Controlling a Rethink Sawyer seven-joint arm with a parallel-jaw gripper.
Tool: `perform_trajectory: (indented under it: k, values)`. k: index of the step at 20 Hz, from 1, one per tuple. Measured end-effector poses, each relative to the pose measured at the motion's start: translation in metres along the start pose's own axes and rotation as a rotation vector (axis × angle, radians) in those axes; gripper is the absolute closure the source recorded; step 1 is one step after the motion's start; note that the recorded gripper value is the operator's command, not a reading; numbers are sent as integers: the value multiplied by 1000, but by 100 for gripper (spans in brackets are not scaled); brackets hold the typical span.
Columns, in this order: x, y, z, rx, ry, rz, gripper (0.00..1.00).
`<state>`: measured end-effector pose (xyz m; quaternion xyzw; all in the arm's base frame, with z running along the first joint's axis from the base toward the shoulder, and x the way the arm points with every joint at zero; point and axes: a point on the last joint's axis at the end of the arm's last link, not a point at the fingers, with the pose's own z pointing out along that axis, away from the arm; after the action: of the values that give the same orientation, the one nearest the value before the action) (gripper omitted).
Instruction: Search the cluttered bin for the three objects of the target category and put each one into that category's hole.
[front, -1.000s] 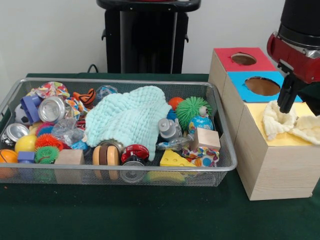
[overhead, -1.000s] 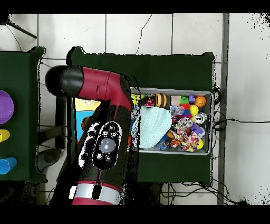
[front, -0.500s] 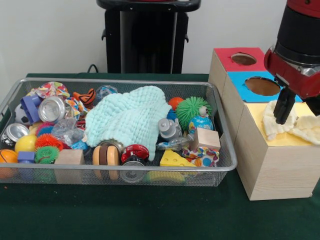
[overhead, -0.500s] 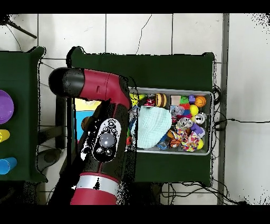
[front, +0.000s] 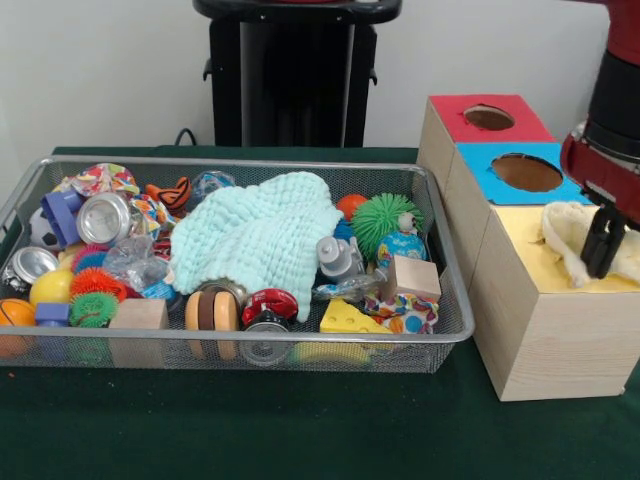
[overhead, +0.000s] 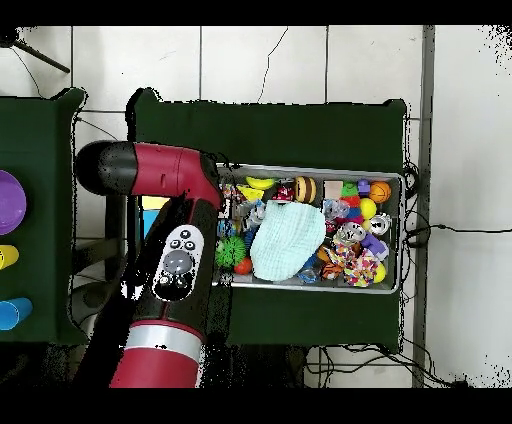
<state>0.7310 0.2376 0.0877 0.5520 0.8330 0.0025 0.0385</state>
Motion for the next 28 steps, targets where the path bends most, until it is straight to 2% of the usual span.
perform_trajectory:
  k: [11, 14, 17, 22, 24, 28]
  values:
    - [45, 9, -4, -49, -31, -57, 100]
    - [51, 10, -3, -64, -47, -63, 100]
    - [61, 17, 4, -111, -61, -61, 100]
    - [71, 22, 7, -150, -70, -57, 100]
    - [76, 24, 13, -164, -72, -53, 100]
    - [85, 21, 43, -183, -78, -49, 100]
